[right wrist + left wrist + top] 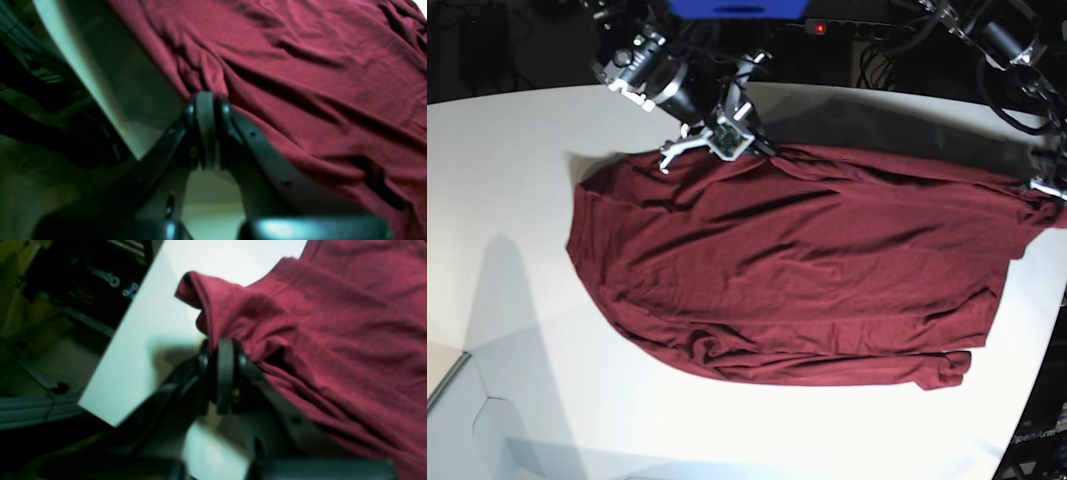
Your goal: Layout the t-shirt on the table in an organized manner, then fold the t-shirt properly
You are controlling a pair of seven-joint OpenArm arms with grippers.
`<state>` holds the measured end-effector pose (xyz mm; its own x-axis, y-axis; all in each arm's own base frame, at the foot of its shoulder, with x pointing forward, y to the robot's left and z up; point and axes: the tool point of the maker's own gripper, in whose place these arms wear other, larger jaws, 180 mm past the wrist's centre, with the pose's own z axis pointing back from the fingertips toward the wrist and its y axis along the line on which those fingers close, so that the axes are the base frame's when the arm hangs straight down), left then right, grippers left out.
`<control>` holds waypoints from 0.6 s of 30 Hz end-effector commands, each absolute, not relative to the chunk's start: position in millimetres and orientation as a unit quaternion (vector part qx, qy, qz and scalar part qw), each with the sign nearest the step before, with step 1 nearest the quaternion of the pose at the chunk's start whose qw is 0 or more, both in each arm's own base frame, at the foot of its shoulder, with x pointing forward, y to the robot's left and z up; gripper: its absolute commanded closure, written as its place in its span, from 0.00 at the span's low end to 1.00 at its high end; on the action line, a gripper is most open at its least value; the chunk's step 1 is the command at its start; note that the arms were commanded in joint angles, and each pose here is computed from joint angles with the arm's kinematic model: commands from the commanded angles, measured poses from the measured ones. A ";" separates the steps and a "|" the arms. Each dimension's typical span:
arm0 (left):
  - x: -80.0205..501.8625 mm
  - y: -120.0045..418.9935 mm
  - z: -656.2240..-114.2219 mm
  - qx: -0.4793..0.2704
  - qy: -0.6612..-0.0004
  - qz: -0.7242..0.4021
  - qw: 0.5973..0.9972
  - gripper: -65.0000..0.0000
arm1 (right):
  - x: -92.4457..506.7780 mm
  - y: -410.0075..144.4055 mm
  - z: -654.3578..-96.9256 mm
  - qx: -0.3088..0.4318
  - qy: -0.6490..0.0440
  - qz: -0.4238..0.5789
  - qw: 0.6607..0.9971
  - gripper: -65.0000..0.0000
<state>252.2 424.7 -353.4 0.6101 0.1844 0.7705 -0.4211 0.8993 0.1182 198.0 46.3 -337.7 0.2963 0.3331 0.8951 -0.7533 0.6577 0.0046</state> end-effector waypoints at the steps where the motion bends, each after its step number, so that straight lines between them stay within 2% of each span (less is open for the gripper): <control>1: 258.6 434.2 -331.8 0.162 -0.433 0.164 0.871 1.00 | 201.4 50.0 -320.8 0.230 -0.503 0.344 0.759 1.00; 18: 260.2 435.8 -326.9 0.166 -0.441 0.163 0.867 1.00 | 187.2 51.6 -329.4 0.237 -0.486 0.359 0.761 1.00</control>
